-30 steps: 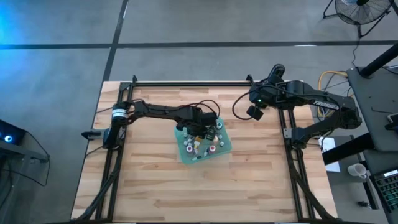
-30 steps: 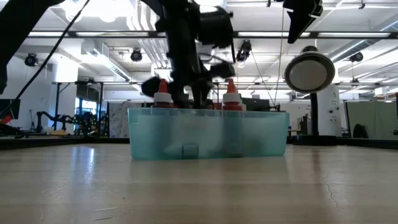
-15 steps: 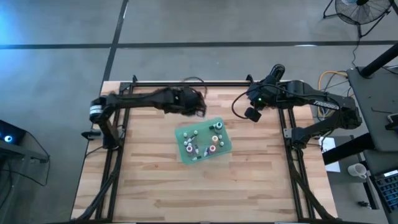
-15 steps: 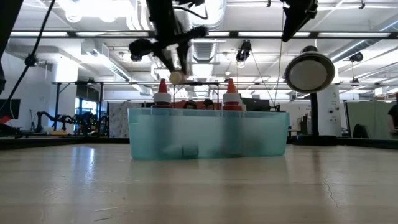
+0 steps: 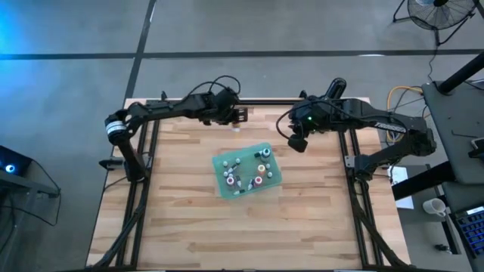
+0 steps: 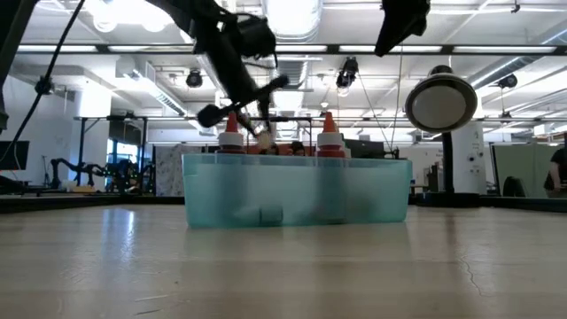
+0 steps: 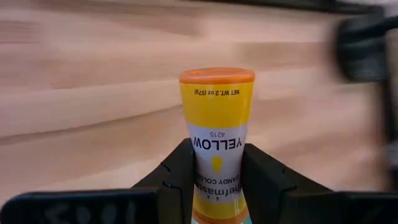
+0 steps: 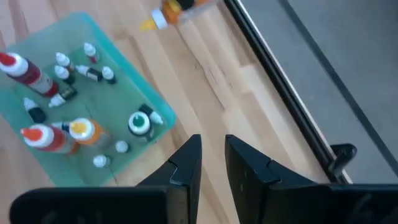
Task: Pick & Place food coloring
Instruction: Put the orange big food coloring into the green bin
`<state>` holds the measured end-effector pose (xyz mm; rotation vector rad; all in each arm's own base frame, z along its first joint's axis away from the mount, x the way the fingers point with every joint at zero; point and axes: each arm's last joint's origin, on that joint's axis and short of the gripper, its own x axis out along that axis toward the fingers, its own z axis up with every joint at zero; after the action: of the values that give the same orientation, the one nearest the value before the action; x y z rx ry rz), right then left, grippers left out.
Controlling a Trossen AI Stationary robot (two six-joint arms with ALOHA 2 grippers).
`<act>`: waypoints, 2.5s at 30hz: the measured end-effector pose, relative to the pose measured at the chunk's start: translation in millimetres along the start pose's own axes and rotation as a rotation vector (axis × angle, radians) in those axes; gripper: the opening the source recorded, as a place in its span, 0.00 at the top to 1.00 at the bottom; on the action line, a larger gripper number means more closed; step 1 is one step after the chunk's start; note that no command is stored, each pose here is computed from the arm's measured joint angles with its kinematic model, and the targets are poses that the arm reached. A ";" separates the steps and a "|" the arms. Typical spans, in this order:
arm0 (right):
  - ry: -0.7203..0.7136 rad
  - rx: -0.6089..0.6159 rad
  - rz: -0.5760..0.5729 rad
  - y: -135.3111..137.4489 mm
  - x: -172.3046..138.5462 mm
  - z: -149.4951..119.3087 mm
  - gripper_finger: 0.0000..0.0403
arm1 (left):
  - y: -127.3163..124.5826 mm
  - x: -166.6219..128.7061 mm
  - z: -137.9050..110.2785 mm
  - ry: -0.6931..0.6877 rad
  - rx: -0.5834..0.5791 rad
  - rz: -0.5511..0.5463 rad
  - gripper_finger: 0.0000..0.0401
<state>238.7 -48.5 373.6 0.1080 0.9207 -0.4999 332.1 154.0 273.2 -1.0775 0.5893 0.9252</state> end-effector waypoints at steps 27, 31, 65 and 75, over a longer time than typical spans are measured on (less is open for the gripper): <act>-0.794 0.754 0.732 -28.3 -35.7 1.1 0.84 | -75.7 -101.3 43.1 -0.458 0.044 -1.397 0.79; -0.842 0.750 0.753 -28.5 -38.1 4.1 0.84 | -76.0 -100.1 42.5 -0.435 0.040 -1.405 0.79; -0.783 0.835 0.684 -26.9 -2.8 39.6 0.55 | -79.0 -97.7 35.2 -0.391 0.148 -1.400 0.79; -0.811 0.837 0.662 -29.0 -2.9 41.0 0.54 | -78.8 -96.4 35.0 -0.397 0.161 -1.389 0.79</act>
<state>254.1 -85.2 404.3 0.8719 -0.1841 -0.2307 350.2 139.5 400.6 -0.8413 -0.4362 -0.1557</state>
